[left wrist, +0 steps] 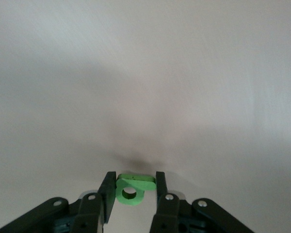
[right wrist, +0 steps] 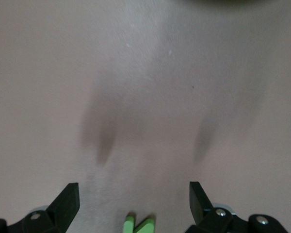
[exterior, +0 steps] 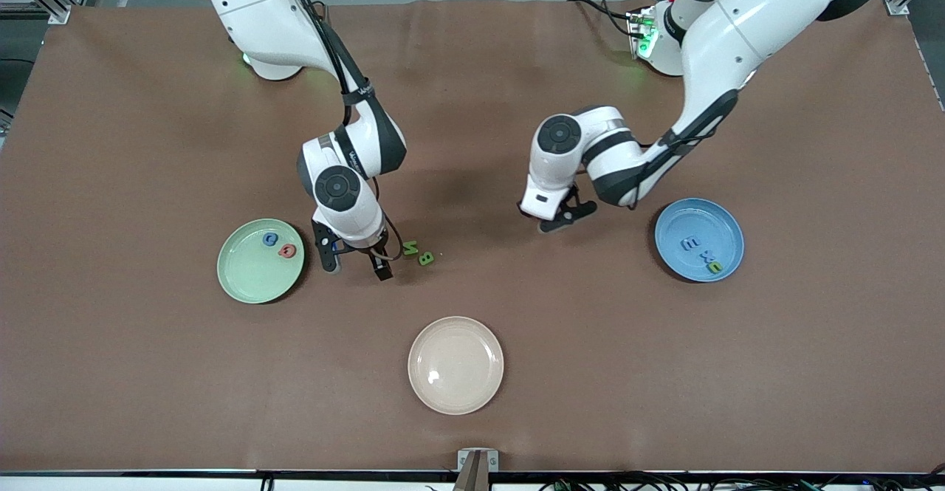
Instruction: Sort upper and lower case letters into plates
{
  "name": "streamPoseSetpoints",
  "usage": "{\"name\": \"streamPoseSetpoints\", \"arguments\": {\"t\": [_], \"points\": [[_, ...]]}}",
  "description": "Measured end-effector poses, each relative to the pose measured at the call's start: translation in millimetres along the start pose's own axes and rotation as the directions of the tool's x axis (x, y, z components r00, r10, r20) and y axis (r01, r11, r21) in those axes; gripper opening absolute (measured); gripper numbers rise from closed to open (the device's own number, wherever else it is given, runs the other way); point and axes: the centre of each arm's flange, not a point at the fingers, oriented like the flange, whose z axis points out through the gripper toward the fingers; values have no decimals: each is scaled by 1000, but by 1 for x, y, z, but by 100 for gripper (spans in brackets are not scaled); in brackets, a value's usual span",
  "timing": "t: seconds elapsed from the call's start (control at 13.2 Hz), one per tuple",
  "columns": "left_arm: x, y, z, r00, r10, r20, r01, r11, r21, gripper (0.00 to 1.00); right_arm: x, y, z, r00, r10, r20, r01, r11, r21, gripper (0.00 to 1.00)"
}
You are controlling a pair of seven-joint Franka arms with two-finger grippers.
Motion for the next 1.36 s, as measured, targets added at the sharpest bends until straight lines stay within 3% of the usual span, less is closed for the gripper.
{"name": "streamPoseSetpoints", "arguments": {"t": [0.3, 0.68, 1.36], "points": [[65, -38, -29, 991, -106, -79, 108, 994, 27, 37, -20, 0, 9, 1000, -5, 11, 5, 1000, -6, 99], [126, -87, -32, 968, -230, -97, 236, 970, 53, 37, -31, -5, 18, 999, 9, 34, -8, 1000, -8, 97], [155, -137, -21, 950, -299, -93, 312, 926, 212, 37, -55, -8, 24, 996, 23, 85, -21, 1000, -15, 88]]}}
